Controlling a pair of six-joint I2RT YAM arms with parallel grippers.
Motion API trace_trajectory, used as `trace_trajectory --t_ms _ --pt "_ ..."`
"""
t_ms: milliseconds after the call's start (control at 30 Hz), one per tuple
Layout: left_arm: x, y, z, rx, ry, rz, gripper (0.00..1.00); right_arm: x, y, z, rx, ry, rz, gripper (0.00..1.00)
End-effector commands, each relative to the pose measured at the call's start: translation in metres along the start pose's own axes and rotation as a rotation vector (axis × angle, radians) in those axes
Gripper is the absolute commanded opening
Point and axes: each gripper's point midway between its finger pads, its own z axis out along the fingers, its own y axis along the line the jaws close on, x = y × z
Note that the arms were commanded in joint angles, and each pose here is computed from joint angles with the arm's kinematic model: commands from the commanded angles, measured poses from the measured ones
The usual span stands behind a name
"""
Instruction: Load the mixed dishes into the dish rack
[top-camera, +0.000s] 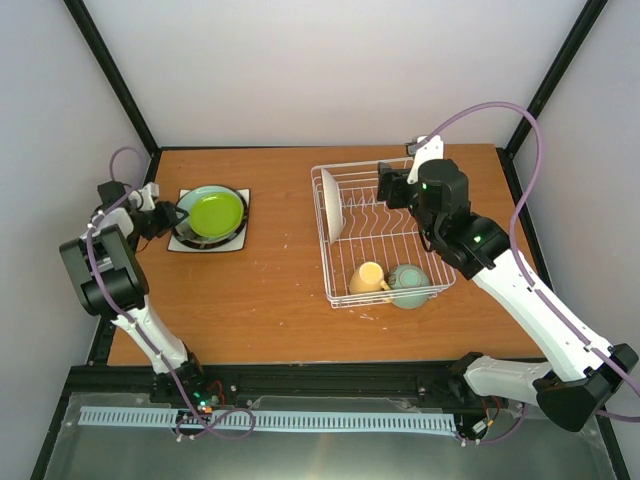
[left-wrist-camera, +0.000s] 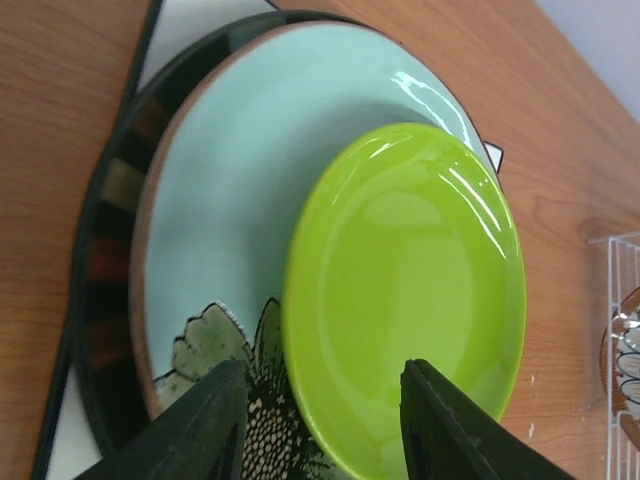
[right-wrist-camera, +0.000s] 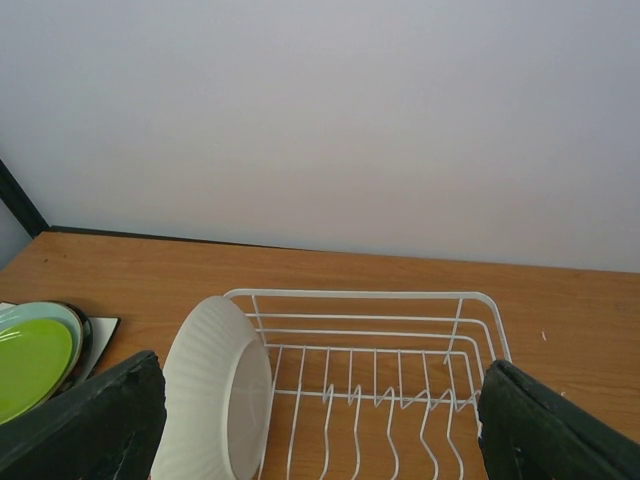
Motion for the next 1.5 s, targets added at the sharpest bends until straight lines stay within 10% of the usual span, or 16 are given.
trace_trajectory --t_ms 0,900,1467 --pt "-0.006 -0.007 0.012 -0.04 0.035 0.08 0.44 -0.016 0.0 -0.003 -0.009 -0.037 0.005 0.84" --pt "0.012 0.014 0.051 -0.063 0.117 0.054 0.44 -0.02 0.0 -0.001 -0.007 -0.04 0.004 0.84" --pt "0.021 0.007 0.057 0.018 0.133 0.038 0.01 -0.015 -0.001 0.0 -0.006 -0.028 0.004 0.84"
